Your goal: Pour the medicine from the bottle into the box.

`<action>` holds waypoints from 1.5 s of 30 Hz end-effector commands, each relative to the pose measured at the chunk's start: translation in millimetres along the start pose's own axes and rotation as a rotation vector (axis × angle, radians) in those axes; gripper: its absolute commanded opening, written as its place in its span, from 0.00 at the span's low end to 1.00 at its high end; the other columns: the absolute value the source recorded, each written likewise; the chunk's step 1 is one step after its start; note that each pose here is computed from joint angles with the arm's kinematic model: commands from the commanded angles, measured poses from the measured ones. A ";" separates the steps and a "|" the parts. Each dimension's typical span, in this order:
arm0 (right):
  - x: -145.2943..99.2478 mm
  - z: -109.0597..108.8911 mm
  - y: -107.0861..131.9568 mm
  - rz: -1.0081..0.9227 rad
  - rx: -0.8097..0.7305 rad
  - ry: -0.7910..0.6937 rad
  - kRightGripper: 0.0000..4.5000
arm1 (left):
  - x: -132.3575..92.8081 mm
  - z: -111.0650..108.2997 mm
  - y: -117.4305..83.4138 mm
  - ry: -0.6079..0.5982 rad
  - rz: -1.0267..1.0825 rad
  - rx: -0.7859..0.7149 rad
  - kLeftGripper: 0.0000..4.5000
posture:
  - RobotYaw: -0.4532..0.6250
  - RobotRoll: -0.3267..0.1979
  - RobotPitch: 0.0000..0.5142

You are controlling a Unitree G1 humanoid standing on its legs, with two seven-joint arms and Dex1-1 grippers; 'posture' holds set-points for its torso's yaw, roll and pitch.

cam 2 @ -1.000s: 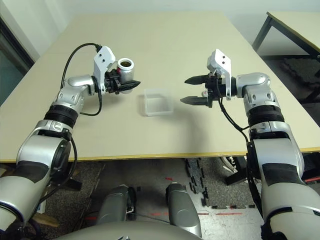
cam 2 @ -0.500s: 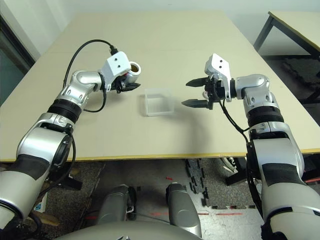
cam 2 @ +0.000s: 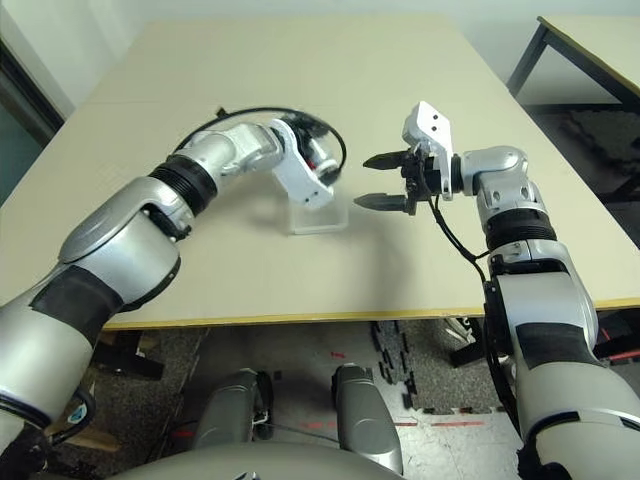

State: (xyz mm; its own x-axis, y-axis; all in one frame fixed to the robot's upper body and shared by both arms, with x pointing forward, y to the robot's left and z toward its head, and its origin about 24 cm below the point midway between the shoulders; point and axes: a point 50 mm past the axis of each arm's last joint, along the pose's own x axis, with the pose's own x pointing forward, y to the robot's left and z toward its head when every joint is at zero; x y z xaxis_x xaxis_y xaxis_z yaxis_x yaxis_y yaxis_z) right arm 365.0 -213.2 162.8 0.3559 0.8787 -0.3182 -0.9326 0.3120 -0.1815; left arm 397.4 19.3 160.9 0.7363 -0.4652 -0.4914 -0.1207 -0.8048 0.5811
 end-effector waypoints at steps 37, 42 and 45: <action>2.7 -3.5 2.4 0.011 0.041 -0.035 1.00 | -40.9 -61.9 -60.8 -0.253 0.234 -2.122 0.61 | 0.28 0.62 0.13; 4.6 -1.6 2.0 0.018 0.031 -0.030 1.00 | -45.8 -54.1 -86.3 -0.203 0.298 -2.250 0.61 | 0.28 0.62 0.12; 4.8 -1.8 2.3 0.023 0.028 -0.027 1.00 | -50.8 -46.5 -102.9 -0.161 0.358 -2.293 0.61 | 0.28 0.62 0.12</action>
State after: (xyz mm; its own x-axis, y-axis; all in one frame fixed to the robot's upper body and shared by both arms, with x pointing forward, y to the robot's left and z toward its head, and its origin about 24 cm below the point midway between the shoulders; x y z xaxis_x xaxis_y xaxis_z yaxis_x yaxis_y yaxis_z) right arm 364.4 -208.7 159.1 0.3396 0.8962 -0.2854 -0.9397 0.3098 -0.1451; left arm 404.9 137.4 153.0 0.7882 -0.5672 -0.2389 0.6003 0.7941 0.0950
